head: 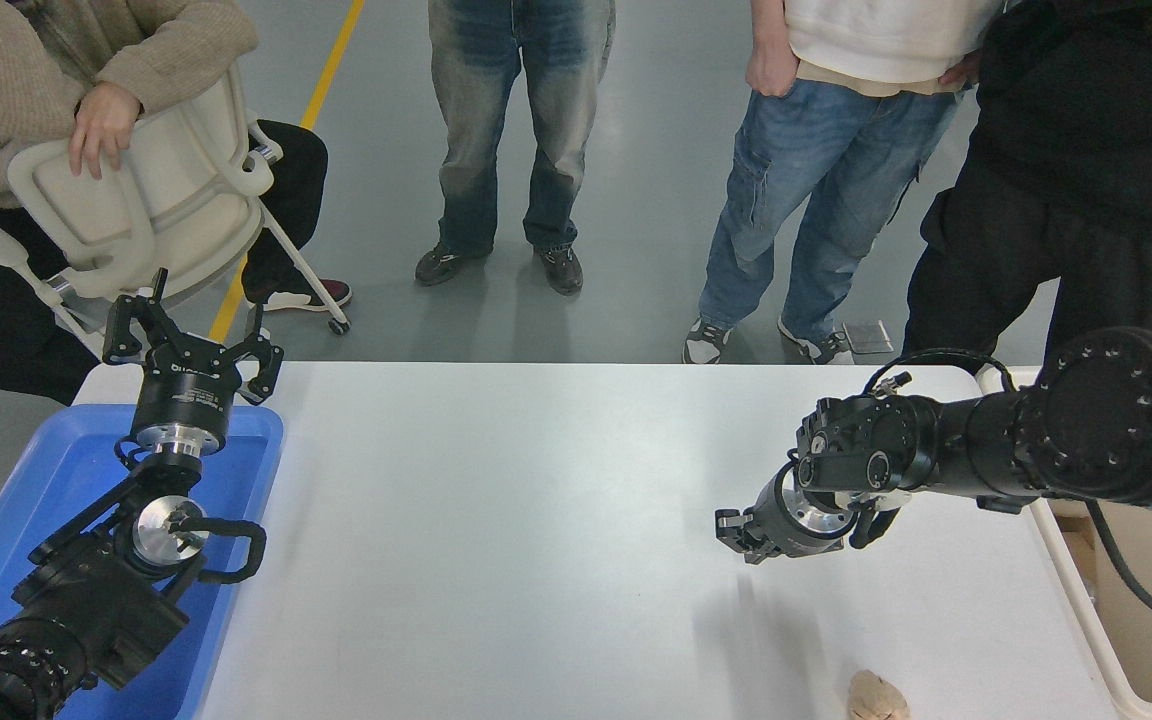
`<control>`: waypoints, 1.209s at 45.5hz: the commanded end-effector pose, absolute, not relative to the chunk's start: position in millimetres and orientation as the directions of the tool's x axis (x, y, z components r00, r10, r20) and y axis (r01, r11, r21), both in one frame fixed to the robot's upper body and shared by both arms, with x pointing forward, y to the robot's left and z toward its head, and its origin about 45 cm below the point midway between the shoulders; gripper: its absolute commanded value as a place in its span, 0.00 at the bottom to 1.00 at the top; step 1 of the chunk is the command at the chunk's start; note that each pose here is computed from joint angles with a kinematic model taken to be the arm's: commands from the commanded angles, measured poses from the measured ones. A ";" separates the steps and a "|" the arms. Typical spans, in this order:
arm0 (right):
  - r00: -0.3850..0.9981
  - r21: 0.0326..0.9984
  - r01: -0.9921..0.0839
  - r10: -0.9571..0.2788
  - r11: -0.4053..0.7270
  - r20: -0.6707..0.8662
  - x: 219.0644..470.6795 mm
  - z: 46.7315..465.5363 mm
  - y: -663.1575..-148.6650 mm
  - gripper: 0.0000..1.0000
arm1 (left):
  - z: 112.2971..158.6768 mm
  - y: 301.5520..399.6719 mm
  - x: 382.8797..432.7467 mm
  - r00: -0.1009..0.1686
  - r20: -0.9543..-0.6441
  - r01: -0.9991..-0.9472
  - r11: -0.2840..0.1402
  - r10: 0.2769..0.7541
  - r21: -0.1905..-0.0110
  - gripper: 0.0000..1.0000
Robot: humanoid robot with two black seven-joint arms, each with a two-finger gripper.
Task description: Pick up paper ball place in dustbin
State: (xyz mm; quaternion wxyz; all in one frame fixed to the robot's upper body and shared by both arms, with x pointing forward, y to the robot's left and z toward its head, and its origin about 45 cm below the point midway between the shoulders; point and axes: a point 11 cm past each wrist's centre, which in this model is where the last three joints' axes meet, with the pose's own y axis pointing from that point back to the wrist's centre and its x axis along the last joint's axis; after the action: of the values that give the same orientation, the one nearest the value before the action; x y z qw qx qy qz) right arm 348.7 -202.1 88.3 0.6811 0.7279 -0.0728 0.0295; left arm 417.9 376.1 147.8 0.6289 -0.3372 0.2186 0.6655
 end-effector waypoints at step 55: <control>0.997 0.996 -0.002 0.074 -0.093 0.009 345.9 166.7 -168.6 0.00 | 148.0 375.9 418.0 0.019 -0.724 -0.985 -0.113 0.690 -0.134 0.99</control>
State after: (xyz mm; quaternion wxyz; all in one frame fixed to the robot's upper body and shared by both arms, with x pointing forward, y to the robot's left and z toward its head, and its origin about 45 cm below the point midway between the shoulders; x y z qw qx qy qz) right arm 348.9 -184.3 121.0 0.6756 0.7367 -0.0204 0.0209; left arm 417.9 376.3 147.9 0.6289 -0.3372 0.2184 0.6657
